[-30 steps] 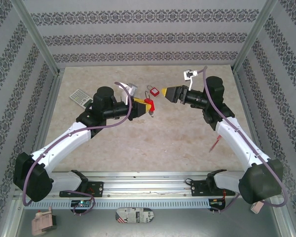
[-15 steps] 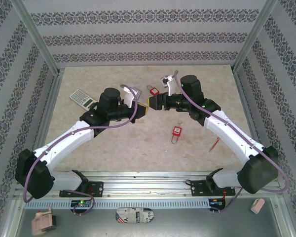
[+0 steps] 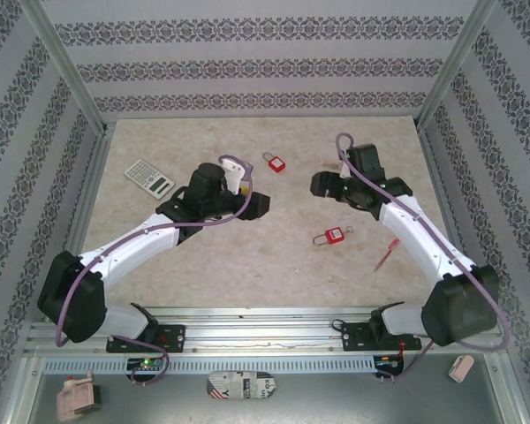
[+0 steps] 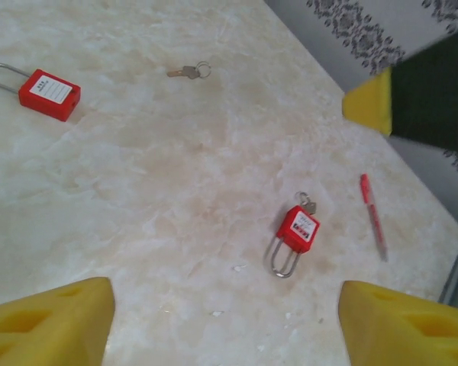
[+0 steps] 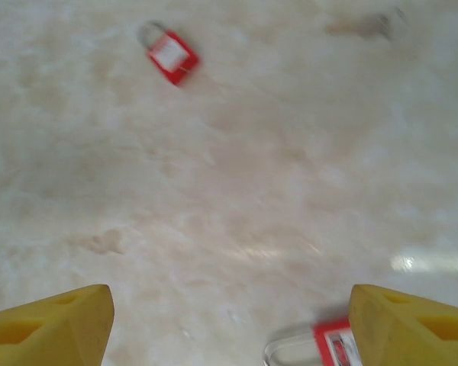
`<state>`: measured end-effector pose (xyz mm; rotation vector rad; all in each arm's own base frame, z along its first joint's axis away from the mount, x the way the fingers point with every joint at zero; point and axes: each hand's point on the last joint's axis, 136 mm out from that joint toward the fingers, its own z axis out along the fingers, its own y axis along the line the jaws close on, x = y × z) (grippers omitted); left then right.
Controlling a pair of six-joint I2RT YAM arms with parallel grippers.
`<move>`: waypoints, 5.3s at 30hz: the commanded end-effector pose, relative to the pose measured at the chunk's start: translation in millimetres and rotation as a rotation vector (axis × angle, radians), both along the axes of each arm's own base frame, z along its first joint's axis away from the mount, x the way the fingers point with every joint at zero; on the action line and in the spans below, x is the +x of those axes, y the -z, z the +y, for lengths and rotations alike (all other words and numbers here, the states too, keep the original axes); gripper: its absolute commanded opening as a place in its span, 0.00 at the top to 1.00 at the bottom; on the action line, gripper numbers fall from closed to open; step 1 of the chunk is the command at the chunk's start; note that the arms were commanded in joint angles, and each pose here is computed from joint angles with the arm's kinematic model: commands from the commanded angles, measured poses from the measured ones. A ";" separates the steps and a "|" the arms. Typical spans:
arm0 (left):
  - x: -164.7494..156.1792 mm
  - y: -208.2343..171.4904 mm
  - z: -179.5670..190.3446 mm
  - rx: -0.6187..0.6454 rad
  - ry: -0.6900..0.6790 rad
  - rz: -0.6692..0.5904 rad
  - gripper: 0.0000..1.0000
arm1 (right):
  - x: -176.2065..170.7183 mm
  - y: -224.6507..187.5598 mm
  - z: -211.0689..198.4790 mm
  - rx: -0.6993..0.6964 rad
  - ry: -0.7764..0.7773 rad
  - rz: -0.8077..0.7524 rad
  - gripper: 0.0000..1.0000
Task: Unlock with the key
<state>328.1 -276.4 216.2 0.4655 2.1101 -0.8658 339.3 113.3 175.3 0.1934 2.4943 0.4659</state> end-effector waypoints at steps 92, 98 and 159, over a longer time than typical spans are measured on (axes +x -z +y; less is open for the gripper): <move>8.3 -7.4 -184.7 -0.535 0.166 0.164 0.59 | -2.2 -69.1 -20.1 0.061 0.333 -0.121 0.84; 8.3 -6.3 -192.4 -0.555 0.189 0.187 0.64 | -1.1 -65.4 -15.0 0.079 0.327 -0.113 0.85; -8.0 74.5 -114.3 0.124 0.066 0.025 0.75 | 3.1 -58.1 -7.4 0.077 0.248 -0.131 0.93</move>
